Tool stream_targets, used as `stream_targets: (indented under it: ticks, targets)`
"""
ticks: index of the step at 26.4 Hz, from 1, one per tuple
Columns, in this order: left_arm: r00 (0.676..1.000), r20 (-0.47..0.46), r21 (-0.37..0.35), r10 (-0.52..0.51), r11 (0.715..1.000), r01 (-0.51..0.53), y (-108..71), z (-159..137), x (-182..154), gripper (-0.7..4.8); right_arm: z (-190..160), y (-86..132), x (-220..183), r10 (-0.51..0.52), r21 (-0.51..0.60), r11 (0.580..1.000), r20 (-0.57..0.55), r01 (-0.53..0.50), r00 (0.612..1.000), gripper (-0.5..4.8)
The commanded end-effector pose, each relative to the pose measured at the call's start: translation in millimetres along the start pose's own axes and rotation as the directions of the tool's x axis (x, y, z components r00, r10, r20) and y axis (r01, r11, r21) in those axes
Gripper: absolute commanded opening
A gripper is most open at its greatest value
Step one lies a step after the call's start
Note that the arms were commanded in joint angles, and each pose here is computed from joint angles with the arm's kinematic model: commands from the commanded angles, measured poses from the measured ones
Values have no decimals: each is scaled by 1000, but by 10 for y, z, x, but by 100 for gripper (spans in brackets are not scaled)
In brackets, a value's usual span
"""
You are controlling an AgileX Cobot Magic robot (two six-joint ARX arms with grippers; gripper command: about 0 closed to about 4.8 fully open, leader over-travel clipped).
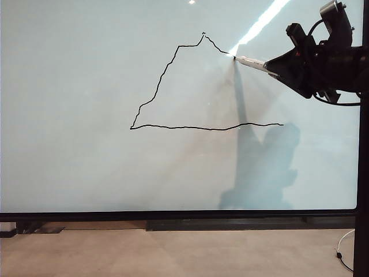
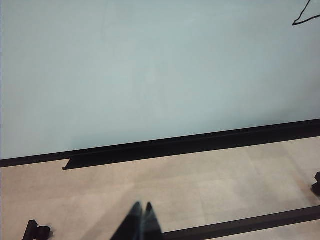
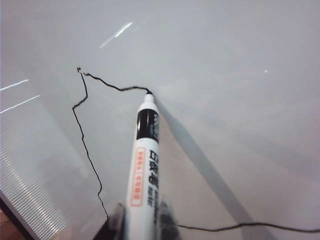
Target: Pick up the pen on the shelf to the right of the whiteboard and draw a triangle.
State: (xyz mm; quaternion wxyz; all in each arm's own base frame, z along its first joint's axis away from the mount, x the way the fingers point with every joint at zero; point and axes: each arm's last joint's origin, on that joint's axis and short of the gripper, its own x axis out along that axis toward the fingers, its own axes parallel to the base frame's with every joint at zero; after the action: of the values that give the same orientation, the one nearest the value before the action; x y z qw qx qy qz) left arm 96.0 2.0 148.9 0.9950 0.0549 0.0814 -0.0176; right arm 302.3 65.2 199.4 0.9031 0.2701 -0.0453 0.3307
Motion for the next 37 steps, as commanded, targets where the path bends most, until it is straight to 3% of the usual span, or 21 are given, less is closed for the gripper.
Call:
stream_targets:
  ticks: [1,37]
  targets:
    - [1000,-6,0,-2,1000,2,-1,-1,-2,-5,2,-22,-8,-17,5,1000,14,17,1000,-5]
    - [1000,-6,0,-2,1000,2,-1,-1,-2,-5,-124,-254,-323,-132,1,991,-42,132,990,-5]
